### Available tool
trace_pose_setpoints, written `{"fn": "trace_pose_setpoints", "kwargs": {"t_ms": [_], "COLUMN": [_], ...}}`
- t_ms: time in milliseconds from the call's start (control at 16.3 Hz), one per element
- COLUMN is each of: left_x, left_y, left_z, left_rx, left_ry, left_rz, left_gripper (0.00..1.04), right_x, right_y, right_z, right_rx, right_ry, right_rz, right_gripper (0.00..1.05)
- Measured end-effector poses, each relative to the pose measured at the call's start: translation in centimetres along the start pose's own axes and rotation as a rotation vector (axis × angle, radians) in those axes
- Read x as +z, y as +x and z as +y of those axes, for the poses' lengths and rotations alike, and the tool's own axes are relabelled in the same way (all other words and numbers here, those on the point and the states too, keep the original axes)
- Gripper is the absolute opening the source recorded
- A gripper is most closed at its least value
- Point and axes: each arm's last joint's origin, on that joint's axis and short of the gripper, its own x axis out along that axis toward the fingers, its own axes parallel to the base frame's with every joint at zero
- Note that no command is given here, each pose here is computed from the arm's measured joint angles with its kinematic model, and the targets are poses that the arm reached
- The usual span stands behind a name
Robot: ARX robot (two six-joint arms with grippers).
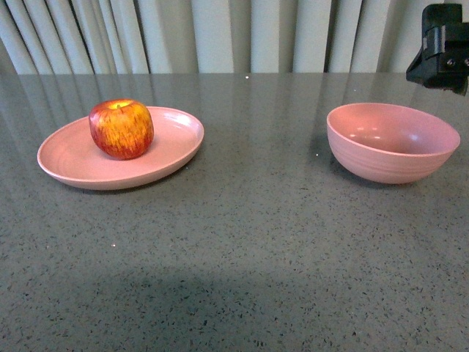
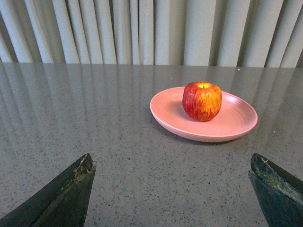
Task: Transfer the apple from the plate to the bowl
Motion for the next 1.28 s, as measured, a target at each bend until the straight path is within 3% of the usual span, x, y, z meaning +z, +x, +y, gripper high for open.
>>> {"fn": "trace_pose_setpoints", "kwargs": {"t_ms": [673,734,979,1162,1285], "left_x": [0.0,0.0,0.0,0.0,0.0], "left_y": [0.0,0.0,0.0,0.0,0.0], "left_z": [0.0,0.0,0.0,0.0,0.0], "left_rx": [0.000,0.000,0.000,0.000,0.000], "left_ry": [0.000,0.000,0.000,0.000,0.000], "left_rz": [0.000,0.000,0.000,0.000,0.000], "left_gripper": [0.98,0.98,0.98,0.98,0.98], "right_x": [-2.6,-2.6,-2.2,-2.0,-1.5], "right_y": [4.9,5.1,5.0,5.2,5.2], "right_z": [-1.3,-1.3,-1.0,-1.1,-1.1], "right_rx": [-0.080,-0.080,-0.068,-0.070,-0.065], "right_ry": [0.046,0.046,0.050,0.068,0.075], "right_rz": [0.158,0.167,0.169,0.172,0.160], "right_gripper": [0.98,0.92,0.50,0.05,0.02]}}
